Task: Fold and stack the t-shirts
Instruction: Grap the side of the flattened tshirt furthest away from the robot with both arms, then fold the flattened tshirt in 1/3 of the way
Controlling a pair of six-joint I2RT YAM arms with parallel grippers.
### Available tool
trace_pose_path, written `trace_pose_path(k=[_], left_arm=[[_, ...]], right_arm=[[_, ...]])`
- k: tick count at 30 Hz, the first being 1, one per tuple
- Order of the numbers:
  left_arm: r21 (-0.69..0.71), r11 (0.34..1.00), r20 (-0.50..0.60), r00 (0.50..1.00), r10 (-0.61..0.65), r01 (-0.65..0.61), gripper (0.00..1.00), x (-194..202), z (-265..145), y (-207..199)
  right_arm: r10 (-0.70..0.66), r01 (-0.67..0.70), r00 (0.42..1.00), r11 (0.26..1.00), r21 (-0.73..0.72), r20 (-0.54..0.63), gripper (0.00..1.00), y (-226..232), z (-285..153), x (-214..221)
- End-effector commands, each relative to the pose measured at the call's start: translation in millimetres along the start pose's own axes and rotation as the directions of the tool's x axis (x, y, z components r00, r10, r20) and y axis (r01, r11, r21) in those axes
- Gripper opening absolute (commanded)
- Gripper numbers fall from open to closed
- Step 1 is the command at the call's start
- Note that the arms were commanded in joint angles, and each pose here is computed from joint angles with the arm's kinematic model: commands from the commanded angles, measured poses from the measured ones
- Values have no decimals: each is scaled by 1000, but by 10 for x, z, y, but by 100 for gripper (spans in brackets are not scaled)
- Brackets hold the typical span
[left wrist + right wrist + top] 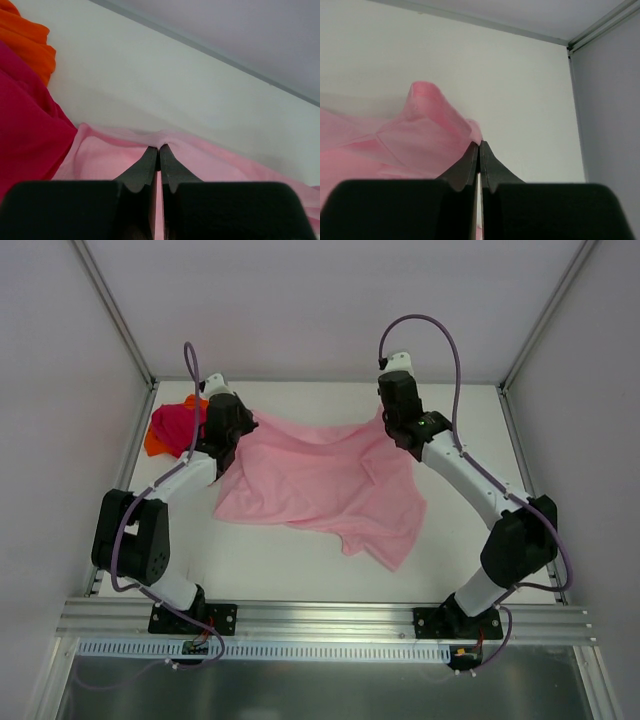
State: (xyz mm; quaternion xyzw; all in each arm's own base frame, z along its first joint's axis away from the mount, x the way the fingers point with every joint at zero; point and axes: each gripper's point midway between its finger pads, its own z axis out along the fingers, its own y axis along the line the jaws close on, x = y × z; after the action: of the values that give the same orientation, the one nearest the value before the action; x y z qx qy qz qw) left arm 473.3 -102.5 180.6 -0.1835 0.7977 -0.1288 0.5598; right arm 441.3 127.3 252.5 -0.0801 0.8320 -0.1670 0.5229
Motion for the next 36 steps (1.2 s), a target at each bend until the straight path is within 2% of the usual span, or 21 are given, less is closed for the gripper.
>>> trace_pose_path(k=[1,5,9,15,16,17,18,20,21,22,23,26,32,34,36], left_arm=[[-53,999,40,999,13,-11,0,-74,-196,61],[-88,996,33,999,26,-23,0,11,-310,122],[-111,993,22,999,32,-30,0,83,-328,180],[-196,980,-4,999,44,-44,0,199,-265,346],[-221,974,-1,999,46,-45,0,187,-242,381],[-233,971,-11,999,52,-53,0,209,-246,405],[-232,971,-10,999,53,-54,0,209,-241,404],[-226,973,-4,999,50,-50,0,203,-256,399],[-215,976,12,999,46,-42,9,165,-262,375],[-194,980,15,999,44,-40,23,146,-281,337],[-188,981,20,999,45,-41,28,115,-292,317],[-183,983,37,998,42,-34,39,29,-348,292],[-220,975,61,998,34,-20,36,-57,-513,382],[-202,979,65,998,25,-11,39,-49,-532,365],[-115,993,25,1000,18,-15,45,79,-502,239]], right_arm=[[49,-51,998,996,-70,-31,1,-59,-309,-132],[3,-14,994,995,-99,-110,1,-107,-483,-30],[-16,11,995,999,-46,-100,1,-259,-597,-56],[-60,50,986,997,-64,-153,1,-304,-688,48],[-58,47,985,997,-68,-160,9,-308,-701,56],[-59,47,985,996,-76,-161,38,-314,-725,63],[-53,40,987,996,-85,-153,43,-306,-745,53],[-48,31,988,993,-111,-147,45,-273,-762,111],[-20,7,993,993,-116,-116,48,-298,-808,50],[-12,-3,993,992,-126,-118,54,-288,-821,69],[-11,-4,993,992,-129,-119,57,-300,-844,72],[-3,-14,992,991,-137,-124,57,-301,-882,122],[26,-54,991,974,-218,-130,57,-118,-899,234],[45,-80,989,962,-261,-138,57,14,-871,273],[38,-96,985,934,-344,-170,57,240,-867,428]])
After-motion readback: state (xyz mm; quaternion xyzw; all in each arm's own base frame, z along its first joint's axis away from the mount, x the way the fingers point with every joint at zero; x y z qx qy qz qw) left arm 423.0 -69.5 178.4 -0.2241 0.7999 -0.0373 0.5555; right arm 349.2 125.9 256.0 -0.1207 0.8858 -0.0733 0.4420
